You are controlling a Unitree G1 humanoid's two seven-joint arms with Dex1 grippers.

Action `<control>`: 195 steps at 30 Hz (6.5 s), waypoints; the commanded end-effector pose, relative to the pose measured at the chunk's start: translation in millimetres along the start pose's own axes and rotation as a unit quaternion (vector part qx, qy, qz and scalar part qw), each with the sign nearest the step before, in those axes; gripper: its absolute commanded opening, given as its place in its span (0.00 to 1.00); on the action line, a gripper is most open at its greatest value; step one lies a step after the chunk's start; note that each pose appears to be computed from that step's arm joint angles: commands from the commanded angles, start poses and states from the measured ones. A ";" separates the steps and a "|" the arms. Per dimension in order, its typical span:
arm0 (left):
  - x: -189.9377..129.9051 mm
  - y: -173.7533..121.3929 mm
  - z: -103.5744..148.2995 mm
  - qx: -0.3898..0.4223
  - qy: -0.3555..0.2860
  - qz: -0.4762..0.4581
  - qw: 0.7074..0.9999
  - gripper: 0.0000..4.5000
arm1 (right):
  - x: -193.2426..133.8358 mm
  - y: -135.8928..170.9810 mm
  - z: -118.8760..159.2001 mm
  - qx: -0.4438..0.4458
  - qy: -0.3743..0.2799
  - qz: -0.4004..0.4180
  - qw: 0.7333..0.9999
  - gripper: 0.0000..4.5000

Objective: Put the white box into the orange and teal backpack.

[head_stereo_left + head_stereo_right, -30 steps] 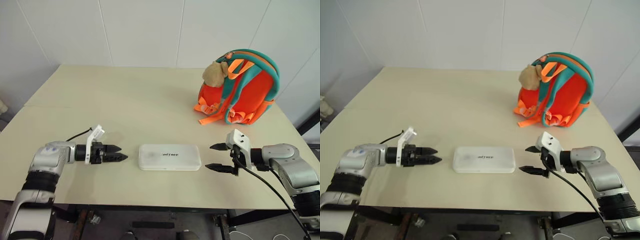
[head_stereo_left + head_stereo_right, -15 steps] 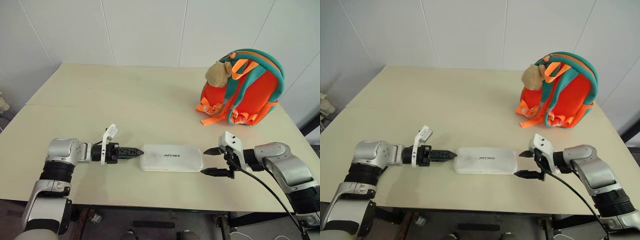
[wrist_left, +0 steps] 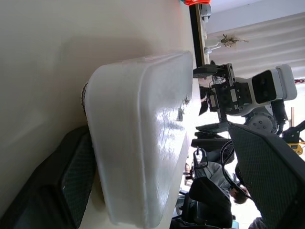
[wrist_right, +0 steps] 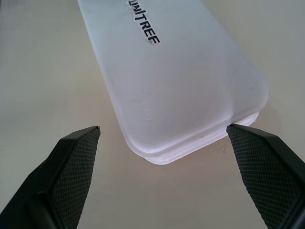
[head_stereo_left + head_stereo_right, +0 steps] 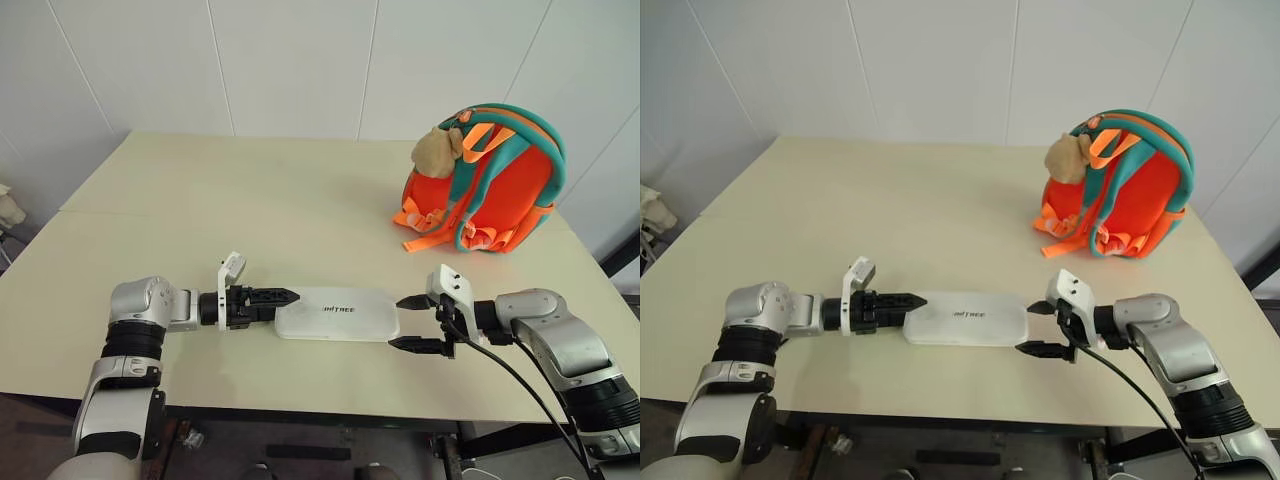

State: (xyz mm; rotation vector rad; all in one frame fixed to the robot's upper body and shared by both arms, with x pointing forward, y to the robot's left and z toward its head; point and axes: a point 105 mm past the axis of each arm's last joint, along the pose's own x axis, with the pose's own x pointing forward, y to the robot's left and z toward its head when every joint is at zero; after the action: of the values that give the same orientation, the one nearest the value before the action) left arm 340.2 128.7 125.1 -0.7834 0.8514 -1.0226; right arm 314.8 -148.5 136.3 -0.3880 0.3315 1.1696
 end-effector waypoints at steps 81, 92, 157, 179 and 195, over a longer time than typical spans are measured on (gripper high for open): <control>-125.8 6.5 -5.9 0.170 -0.231 0.129 0.949 0.27 | -28.7 -5.7 175.0 -0.013 -0.283 0.213 0.935 0.00; -151.9 -69.1 1.9 0.294 -0.294 0.021 0.909 0.27 | -46.0 60.1 145.2 0.082 -0.193 0.299 0.931 0.00; 36.9 -134.1 77.0 0.651 -0.052 -0.054 0.755 0.85 | -16.0 49.3 112.9 0.112 -0.212 0.206 0.949 0.00; -61.1 -154.8 54.2 0.634 -0.053 -0.068 0.768 0.97 | -9.2 40.2 98.3 0.123 -0.197 0.182 0.955 0.00; -32.6 -183.4 12.1 0.620 -0.024 -0.161 0.768 0.97 | -3.9 39.5 95.2 0.123 -0.188 0.187 0.956 0.00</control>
State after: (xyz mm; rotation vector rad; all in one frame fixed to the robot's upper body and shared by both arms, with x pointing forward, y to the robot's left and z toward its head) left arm 279.0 107.3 290.3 0.1934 -0.1083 -1.5249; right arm 284.1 -97.5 214.1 0.1459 0.2336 1.4972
